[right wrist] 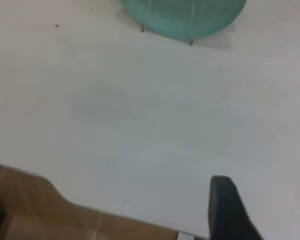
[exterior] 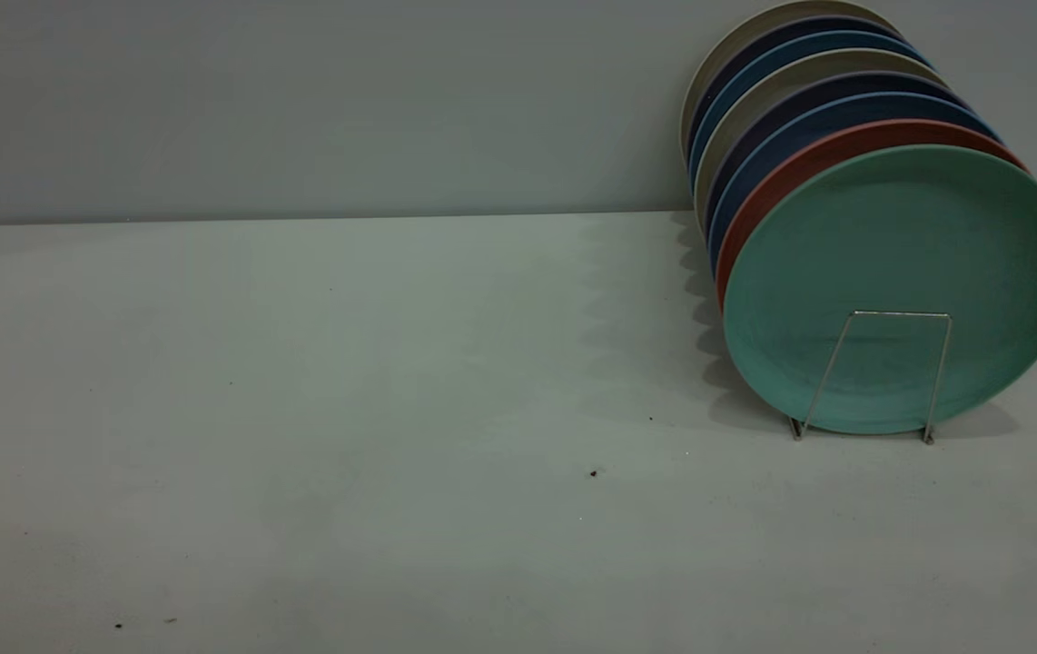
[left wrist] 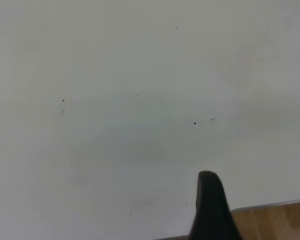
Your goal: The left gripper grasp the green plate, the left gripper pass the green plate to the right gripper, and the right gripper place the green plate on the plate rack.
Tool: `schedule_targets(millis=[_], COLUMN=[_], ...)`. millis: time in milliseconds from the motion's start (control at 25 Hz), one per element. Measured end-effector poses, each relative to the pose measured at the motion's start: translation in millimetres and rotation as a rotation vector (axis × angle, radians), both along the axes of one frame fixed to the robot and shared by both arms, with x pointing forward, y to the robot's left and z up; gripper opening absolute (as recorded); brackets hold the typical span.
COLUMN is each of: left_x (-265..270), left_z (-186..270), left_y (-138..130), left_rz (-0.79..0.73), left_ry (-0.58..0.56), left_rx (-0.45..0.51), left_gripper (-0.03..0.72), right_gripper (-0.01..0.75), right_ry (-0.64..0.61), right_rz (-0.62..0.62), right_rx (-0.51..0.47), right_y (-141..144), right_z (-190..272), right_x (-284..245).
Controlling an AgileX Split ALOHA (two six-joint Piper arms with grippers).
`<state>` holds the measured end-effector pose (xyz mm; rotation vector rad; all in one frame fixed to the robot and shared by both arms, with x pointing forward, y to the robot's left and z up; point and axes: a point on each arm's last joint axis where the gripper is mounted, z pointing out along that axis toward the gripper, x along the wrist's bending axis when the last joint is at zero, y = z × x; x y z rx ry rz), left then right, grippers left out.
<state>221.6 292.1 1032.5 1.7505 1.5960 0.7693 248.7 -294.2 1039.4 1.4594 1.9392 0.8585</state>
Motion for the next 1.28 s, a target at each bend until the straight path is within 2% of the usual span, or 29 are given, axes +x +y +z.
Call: schedule_targets(millis=[200, 560, 1280], left_x=[0, 0, 0], left_z=[0, 0, 0], left_y=[0, 0, 0], left_rz=[0.000, 0.000, -0.001], left_ry=[0.000, 0.000, 0.000], left_rx=[0.000, -0.001, 0.000], left_gripper=[0.516, 0.516, 0.516], right_gripper=[0.378, 0.378, 0.378], right_ry=[-0.001, -0.126, -0.130], right_rz=[-0.005, -0.169, -0.174], right_rx=[-0.001, 0.013, 0.014], right_y=[0, -2, -2], right_z=[0, -1, -1], right_x=[0, -17, -18])
